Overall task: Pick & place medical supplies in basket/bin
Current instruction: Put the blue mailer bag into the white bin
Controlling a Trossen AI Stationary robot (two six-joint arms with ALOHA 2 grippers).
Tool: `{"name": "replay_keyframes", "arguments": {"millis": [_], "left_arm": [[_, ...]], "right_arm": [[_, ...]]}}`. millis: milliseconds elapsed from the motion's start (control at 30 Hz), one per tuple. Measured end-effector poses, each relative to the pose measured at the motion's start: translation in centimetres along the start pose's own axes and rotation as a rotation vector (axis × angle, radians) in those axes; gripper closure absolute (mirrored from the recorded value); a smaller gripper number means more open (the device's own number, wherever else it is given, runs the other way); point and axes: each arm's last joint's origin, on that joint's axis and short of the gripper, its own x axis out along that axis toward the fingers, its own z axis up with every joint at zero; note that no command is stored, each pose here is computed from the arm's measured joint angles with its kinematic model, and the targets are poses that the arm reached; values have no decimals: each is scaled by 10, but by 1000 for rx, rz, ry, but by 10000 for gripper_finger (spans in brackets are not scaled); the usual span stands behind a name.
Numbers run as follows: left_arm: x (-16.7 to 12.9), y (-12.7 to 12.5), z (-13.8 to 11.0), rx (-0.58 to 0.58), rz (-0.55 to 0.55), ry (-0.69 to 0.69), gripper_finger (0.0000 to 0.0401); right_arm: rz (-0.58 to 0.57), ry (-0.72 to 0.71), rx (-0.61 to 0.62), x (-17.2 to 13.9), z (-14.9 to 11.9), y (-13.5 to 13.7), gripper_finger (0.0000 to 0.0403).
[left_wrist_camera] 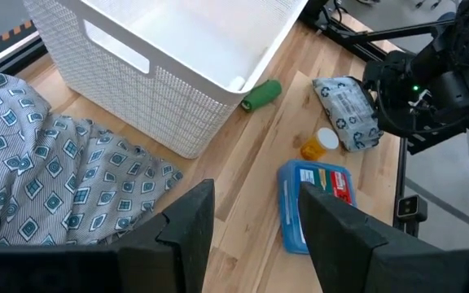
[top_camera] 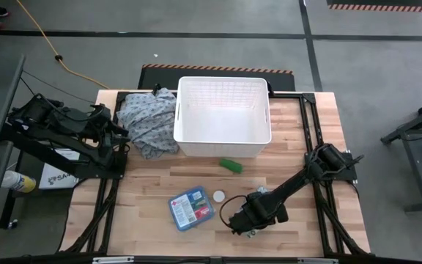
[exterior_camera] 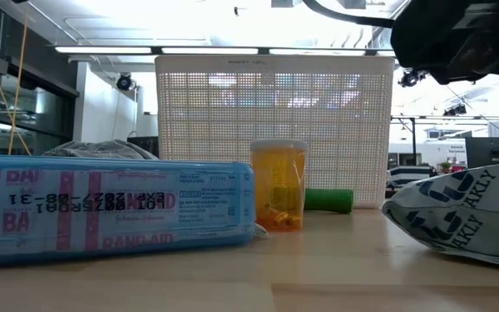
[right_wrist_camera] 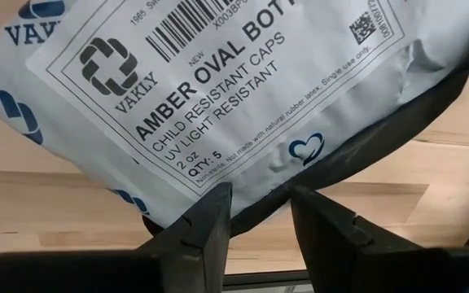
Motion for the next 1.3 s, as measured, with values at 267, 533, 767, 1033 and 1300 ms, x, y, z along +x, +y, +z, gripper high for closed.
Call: {"name": "replay_keyframes", "arguments": {"millis": [267, 533, 767, 1033, 1300], "left_arm": [[0, 0, 0, 0, 0, 0, 190], [0, 0, 0, 0, -1, 1, 190], [0, 2, -2, 10, 16, 23, 190], [0, 3, -3, 14, 44, 15, 190], [0, 3, -3, 15, 50, 12, 190]], "right_arm": [[-9, -73, -12, -15, -1, -2, 279], [-36, -107, -14, -44, -10, -7, 279], [-38, -63, -15, -39, -32, -16, 279], [-53, -115, -7, -33, -38, -20, 279], [-140, -165, 47, -20, -34, -19, 279]]}}
